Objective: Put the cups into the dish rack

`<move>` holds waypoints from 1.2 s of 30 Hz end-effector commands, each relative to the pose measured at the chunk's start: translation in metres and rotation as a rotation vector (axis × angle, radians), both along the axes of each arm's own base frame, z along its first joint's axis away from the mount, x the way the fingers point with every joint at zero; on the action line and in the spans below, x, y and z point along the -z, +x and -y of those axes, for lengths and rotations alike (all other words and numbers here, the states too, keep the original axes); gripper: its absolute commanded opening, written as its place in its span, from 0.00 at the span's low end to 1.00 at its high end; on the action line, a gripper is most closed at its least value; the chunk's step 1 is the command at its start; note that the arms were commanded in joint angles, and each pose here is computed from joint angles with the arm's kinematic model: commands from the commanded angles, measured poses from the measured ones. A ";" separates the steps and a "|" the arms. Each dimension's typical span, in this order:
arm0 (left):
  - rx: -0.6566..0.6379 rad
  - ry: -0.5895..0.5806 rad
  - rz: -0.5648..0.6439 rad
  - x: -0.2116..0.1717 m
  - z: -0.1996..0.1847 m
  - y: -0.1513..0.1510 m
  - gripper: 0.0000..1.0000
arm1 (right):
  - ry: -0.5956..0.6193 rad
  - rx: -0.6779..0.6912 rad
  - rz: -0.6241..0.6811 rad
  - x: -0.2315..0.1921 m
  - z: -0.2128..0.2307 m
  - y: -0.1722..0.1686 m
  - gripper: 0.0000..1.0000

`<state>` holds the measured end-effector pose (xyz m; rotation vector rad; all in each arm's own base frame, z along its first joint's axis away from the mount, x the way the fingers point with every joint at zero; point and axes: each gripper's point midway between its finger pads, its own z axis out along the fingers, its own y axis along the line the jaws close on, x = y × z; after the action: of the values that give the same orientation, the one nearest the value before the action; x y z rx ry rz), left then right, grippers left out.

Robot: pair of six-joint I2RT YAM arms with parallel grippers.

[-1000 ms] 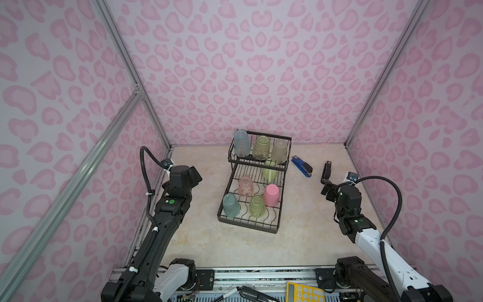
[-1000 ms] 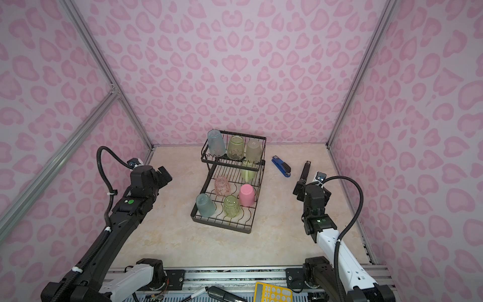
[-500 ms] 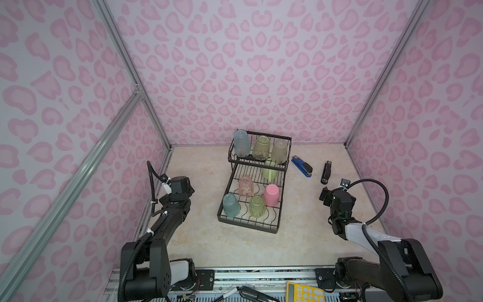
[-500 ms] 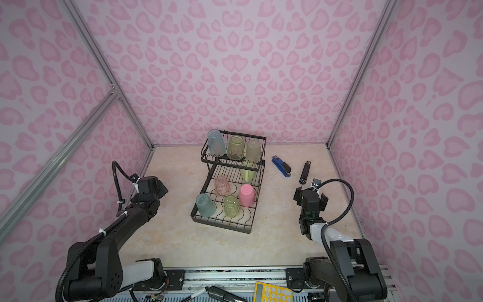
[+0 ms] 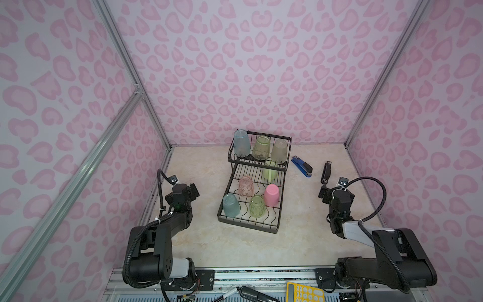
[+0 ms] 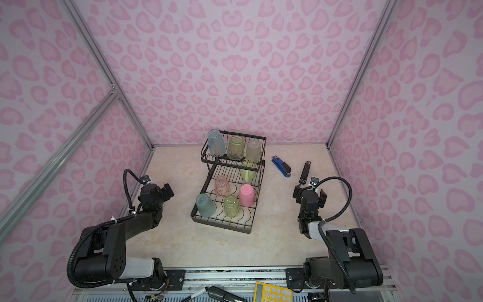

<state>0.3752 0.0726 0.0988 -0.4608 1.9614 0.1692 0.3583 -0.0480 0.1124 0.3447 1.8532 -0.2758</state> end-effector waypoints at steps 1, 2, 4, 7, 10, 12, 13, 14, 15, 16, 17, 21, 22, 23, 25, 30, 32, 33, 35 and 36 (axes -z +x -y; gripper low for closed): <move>0.108 0.031 0.122 -0.027 0.014 0.016 0.98 | -0.024 -0.008 0.050 -0.014 -0.001 0.009 0.98; 0.119 0.031 0.126 -0.027 0.016 0.015 0.98 | -0.029 -0.008 0.046 -0.013 -0.001 0.009 0.98; 0.138 0.035 0.123 -0.026 0.019 0.017 0.98 | -0.037 -0.009 0.041 -0.013 0.000 0.013 0.98; 0.203 0.060 0.118 -0.024 0.033 0.021 0.98 | -0.044 -0.020 0.036 -0.012 -0.001 0.016 0.98; 0.233 0.085 0.134 -0.023 0.042 0.019 0.98 | -0.042 -0.012 0.062 -0.012 0.002 0.012 0.98; 0.232 0.086 0.156 -0.023 0.042 0.015 0.98 | -0.039 -0.024 0.102 -0.010 0.002 0.012 0.98; 0.243 0.089 0.164 -0.022 0.044 0.014 0.98 | -0.040 -0.041 0.099 -0.006 0.000 0.013 0.98; 0.255 0.097 0.173 -0.021 0.046 0.013 0.98 | -0.042 -0.052 0.100 -0.003 -0.002 0.015 0.98; 0.256 0.105 0.178 -0.020 0.047 0.013 0.98 | -0.043 -0.055 0.099 0.001 -0.002 0.016 0.98; 0.256 0.107 0.177 -0.020 0.048 0.012 0.98 | -0.044 -0.053 0.100 0.003 -0.002 0.016 0.98; 0.254 0.107 0.175 -0.019 0.047 0.012 0.98 | -0.044 -0.053 0.104 0.003 -0.002 0.015 0.98; 0.254 0.106 0.173 -0.019 0.048 0.013 0.97 | -0.040 -0.042 0.106 0.004 -0.001 0.013 0.98; 0.255 0.105 0.170 -0.018 0.048 0.013 0.97 | -0.040 -0.045 0.106 0.004 -0.001 0.013 0.98; 0.254 0.105 0.170 -0.018 0.048 0.014 0.97 | -0.040 -0.048 0.106 0.004 -0.001 0.014 0.98; 0.254 0.105 0.169 -0.018 0.048 0.014 0.97 | -0.041 -0.060 0.085 0.006 -0.003 0.019 0.98; 0.255 0.107 0.174 -0.019 0.048 0.013 0.97 | -0.044 -0.081 0.047 0.010 -0.006 0.026 0.99; 0.253 0.108 0.178 -0.020 0.047 0.012 0.97 | -0.044 -0.082 0.050 0.009 -0.007 0.026 0.99; 0.254 0.108 0.180 -0.020 0.047 0.012 0.97 | -0.044 -0.080 0.051 0.009 -0.006 0.026 1.00; 0.255 0.107 0.177 -0.019 0.048 0.011 0.97 | -0.045 -0.081 0.053 0.009 -0.006 0.025 0.99; 0.255 0.108 0.179 -0.020 0.048 0.012 0.97 | -0.047 -0.082 0.056 0.008 -0.007 0.024 1.00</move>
<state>0.3843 0.0247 0.1072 -0.1539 1.8543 0.0677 0.3836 -0.0416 0.1035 0.2456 1.8052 -0.2470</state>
